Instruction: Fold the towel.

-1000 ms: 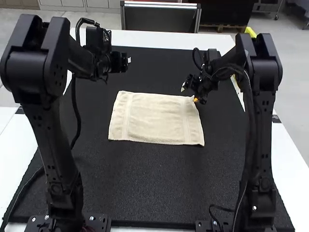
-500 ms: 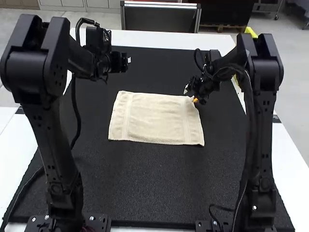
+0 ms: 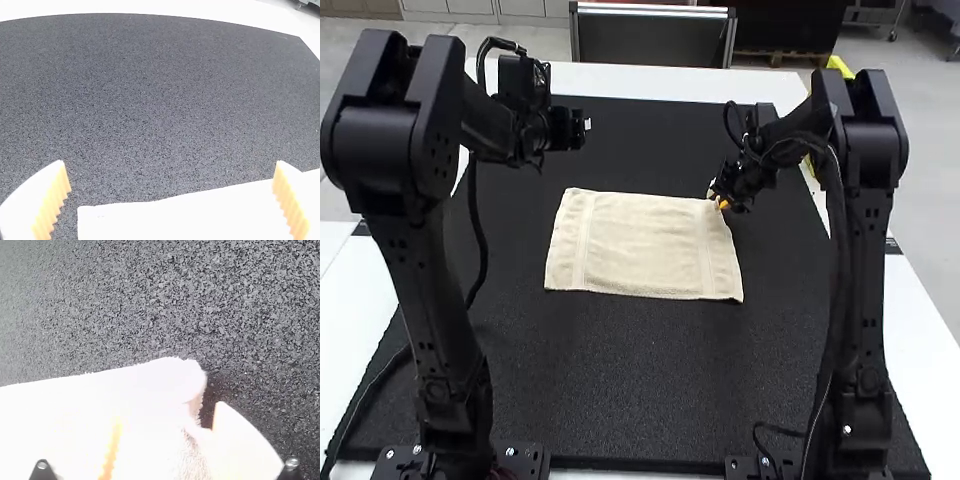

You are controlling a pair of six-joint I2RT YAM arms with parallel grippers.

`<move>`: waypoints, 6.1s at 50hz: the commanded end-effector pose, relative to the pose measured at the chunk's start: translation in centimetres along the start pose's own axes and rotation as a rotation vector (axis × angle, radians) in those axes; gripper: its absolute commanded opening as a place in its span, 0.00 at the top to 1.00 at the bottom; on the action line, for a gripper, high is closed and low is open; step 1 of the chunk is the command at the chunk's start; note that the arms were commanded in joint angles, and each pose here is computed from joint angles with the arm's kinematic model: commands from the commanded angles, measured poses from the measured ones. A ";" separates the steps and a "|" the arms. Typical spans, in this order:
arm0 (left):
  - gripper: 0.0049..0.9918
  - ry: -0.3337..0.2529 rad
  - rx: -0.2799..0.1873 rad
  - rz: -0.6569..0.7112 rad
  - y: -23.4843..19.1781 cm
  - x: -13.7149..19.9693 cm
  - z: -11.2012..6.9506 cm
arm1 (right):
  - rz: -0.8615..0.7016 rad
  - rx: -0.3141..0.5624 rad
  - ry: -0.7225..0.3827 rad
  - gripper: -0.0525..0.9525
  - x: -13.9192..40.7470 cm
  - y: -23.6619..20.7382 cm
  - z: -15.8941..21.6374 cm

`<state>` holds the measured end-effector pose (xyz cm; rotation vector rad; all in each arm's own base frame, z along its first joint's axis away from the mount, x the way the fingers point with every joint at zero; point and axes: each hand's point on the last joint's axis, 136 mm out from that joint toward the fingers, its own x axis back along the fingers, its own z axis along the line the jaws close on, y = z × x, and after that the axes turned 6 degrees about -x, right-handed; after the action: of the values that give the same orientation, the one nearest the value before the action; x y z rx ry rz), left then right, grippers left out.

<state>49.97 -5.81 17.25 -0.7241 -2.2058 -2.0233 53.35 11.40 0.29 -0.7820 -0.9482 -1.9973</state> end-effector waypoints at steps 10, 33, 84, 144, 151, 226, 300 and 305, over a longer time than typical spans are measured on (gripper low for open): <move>0.03 -0.011 0.003 -0.008 0.4 -0.5 -0.2 | 0.015 -0.029 -0.066 0.30 -1.1 -0.4 -2.8; 0.03 -0.011 0.003 -0.011 0.5 -0.5 -0.2 | 0.058 -0.021 -0.056 0.42 -1.6 -1.8 -2.5; 0.03 -0.078 0.097 0.068 -2.2 -2.1 -0.5 | 0.092 0.028 -0.029 0.97 -1.1 -2.6 -1.9; 0.03 -0.084 0.302 0.305 -9.3 -6.0 5.9 | 0.096 0.030 0.015 0.97 0.5 -2.8 -0.6; 0.03 -0.104 0.289 0.320 -9.7 -6.8 4.9 | 0.097 0.028 0.021 0.97 0.8 -2.9 -0.5; 0.03 -0.182 0.218 0.426 -13.0 -9.9 1.0 | 0.088 0.018 0.050 0.97 1.7 -2.4 0.3; 0.66 -0.037 0.132 0.434 -13.7 -9.8 4.7 | 0.095 0.016 0.053 0.97 1.7 -2.7 0.4; 0.68 -0.031 0.132 0.434 -13.7 -9.8 4.9 | 0.094 0.015 0.053 0.97 1.7 -2.7 0.3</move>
<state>54.08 -5.25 0.12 -1.1411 -1.9647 -1.6165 50.60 11.49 -1.48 -0.7950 -0.8822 -1.9040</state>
